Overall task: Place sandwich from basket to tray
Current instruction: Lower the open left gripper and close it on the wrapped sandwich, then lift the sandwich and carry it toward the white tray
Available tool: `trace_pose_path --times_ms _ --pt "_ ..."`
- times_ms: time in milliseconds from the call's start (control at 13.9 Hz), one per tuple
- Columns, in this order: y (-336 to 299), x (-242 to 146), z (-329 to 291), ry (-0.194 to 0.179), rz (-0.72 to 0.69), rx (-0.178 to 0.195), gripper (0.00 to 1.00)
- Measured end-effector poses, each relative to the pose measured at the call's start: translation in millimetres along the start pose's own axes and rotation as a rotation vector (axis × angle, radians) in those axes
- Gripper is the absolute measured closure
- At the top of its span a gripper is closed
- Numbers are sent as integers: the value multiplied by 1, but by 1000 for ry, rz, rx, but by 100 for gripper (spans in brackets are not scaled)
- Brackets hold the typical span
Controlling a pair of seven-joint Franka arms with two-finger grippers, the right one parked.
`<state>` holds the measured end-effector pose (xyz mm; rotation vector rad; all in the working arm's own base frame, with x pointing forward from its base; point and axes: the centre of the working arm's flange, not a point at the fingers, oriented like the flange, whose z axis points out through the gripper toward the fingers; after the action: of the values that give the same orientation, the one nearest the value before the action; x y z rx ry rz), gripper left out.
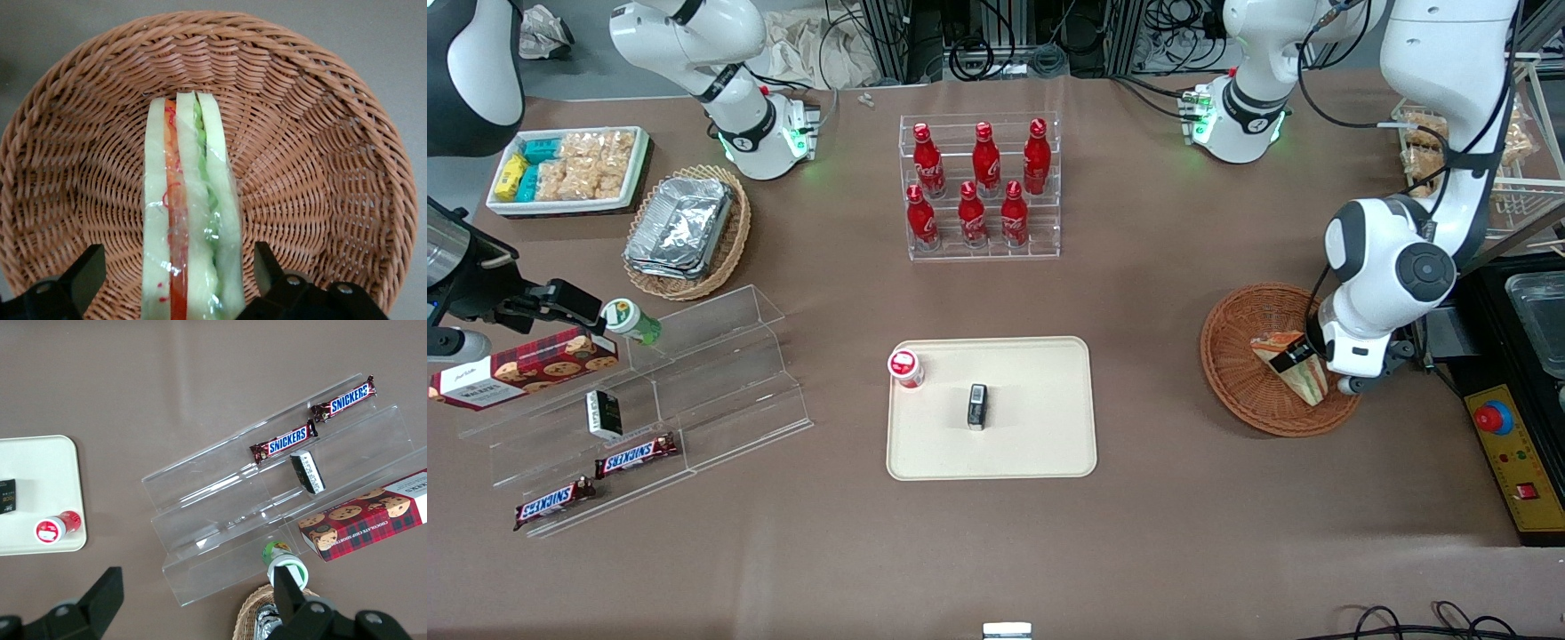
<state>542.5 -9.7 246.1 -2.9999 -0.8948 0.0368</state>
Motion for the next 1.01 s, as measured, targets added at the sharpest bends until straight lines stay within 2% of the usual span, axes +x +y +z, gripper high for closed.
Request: trace_pose_path --times_ms 72,144,432,504,719,791,935,1007 --pt "0 0 3 -1 0 1 3" --pt "0 0 5 -3 0 2 8" --pt "0 1 7 2 0 -1 52" --pt "1 1 7 4 1 -2 59" --pt "2 3 -3 16 1 -11 65" --pt "2 4 -15 9 6 -6 66" --pt "1 2 -58 -35 68 21 69" --pt "0 1 -89 -59 114 33 75"
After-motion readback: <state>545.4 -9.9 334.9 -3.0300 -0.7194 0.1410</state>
